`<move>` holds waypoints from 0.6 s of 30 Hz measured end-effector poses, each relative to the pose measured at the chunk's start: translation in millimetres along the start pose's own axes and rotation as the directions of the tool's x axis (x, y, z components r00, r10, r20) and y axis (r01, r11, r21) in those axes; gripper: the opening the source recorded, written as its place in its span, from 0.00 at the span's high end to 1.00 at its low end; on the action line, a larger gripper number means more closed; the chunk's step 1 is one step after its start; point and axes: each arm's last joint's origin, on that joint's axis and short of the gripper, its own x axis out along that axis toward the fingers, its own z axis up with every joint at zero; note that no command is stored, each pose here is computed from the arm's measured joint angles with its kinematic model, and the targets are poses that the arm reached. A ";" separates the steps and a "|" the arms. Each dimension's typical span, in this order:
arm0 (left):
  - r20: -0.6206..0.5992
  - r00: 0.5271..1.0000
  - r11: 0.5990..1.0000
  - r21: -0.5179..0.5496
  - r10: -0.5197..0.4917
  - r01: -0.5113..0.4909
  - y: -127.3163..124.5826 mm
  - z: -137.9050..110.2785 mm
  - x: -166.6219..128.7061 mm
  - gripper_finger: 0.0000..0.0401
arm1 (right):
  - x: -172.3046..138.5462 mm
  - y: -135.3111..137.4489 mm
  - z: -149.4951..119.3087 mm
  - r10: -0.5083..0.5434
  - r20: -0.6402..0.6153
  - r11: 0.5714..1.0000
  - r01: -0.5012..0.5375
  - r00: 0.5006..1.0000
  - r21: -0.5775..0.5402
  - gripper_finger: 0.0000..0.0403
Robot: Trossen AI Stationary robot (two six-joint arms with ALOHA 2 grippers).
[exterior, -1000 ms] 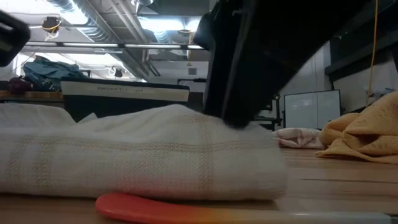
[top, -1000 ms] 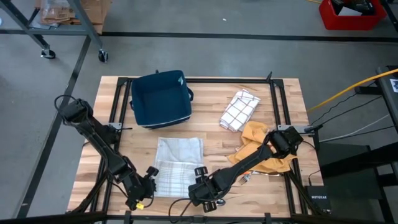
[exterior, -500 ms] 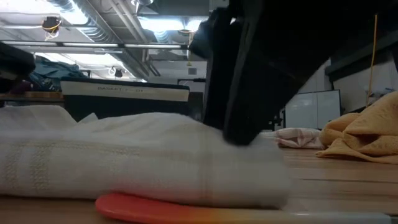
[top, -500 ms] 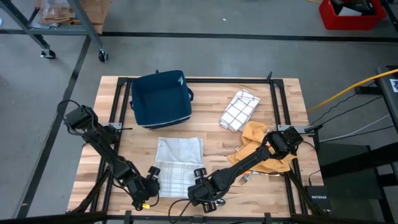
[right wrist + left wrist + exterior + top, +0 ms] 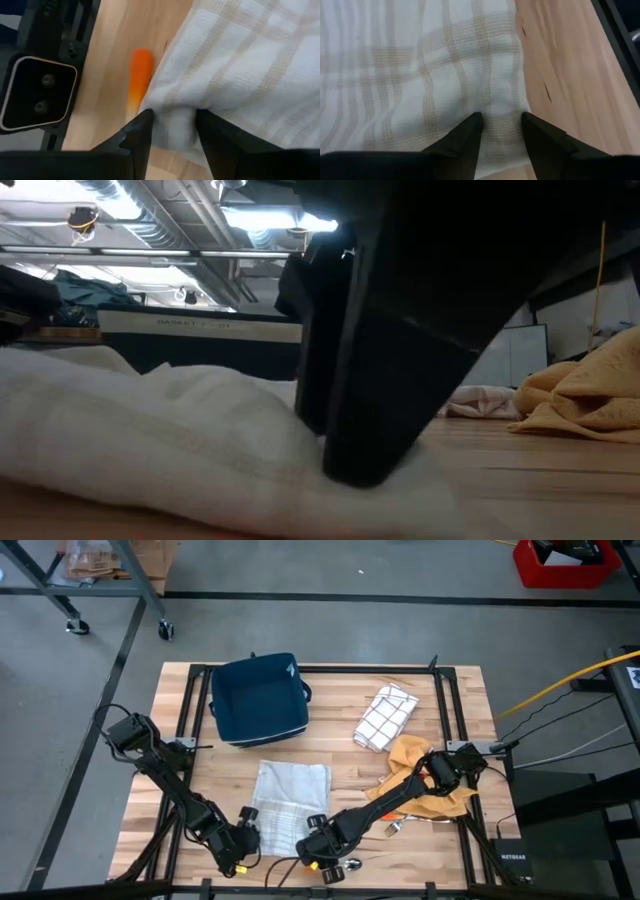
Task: Fold towel
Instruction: Fold the left white patterned towel
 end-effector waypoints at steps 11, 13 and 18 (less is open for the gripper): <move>0.038 0.997 0.989 -0.131 -0.067 0.072 -13.4 0.1 -8.0 0.97 | -7.6 1.4 -1.6 -0.016 -0.060 0.999 0.018 0.998 0.027 0.94; 0.045 0.993 0.984 -0.134 -0.110 0.115 -18.2 4.3 -15.1 0.97 | -14.3 3.3 1.3 -0.020 -0.077 0.998 0.025 0.997 0.056 0.92; 0.069 0.973 0.964 -0.137 -0.219 0.227 -32.3 18.8 -31.2 0.99 | -36.1 15.9 14.1 0.020 -0.071 0.998 -0.016 0.997 0.056 0.97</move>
